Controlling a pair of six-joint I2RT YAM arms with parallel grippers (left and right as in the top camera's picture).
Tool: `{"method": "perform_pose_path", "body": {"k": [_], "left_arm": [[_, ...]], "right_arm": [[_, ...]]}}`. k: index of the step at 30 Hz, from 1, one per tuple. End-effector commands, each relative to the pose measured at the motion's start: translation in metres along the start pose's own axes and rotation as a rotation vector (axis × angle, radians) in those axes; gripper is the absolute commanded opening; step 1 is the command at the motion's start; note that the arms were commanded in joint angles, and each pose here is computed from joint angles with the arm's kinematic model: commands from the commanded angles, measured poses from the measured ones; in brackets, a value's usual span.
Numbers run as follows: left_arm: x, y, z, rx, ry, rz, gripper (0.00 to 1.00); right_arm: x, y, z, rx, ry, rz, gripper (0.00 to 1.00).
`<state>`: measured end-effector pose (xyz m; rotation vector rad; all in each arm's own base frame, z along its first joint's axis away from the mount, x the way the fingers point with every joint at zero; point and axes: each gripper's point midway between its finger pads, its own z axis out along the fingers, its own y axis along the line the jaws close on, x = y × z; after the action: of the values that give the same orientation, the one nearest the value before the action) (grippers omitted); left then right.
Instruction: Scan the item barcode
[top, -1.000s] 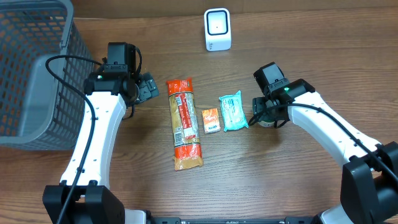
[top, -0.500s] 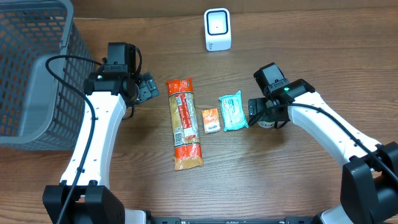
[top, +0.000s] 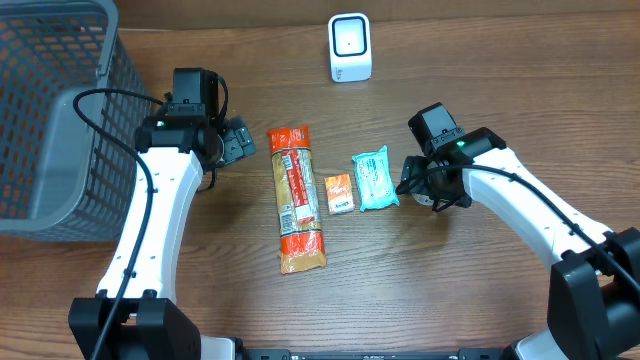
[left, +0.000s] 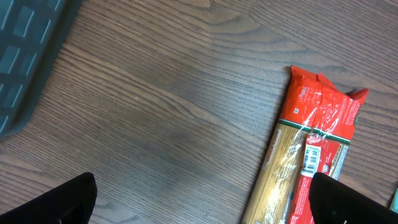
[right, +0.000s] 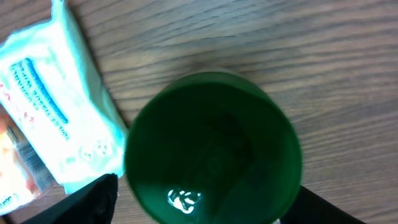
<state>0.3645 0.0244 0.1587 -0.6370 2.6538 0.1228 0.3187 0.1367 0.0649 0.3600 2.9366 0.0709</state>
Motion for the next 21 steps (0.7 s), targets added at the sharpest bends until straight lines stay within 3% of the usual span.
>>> {"method": "perform_pose_path", "body": {"k": [1, 5, 12, 18, 21], "left_arm": [[-0.001, 0.002, 0.001, -0.013, -0.004, 0.014, 1.0], [-0.001, 0.002, 0.001, -0.013, -0.004, 0.014, 1.0], [-0.001, 0.002, 0.001, -0.013, -0.004, 0.014, 1.0], [-0.001, 0.002, 0.001, -0.013, -0.004, 0.014, 1.0], [-0.001, 0.002, 0.001, -0.013, -0.004, 0.014, 1.0]], "right_arm": [[-0.003, -0.009, 0.001, 0.043, -0.028, 0.073, 0.75], [-0.004, -0.016, 0.001, 0.078, -0.041, 0.066, 0.66], [-0.004, -0.018, 0.001, 0.09, -0.033, -0.143, 0.54], [0.0, -0.021, 0.001, 0.103, -0.006, -0.36, 0.55], [0.004, -0.024, 0.0, 0.114, 0.017, -0.406, 0.67]]}}
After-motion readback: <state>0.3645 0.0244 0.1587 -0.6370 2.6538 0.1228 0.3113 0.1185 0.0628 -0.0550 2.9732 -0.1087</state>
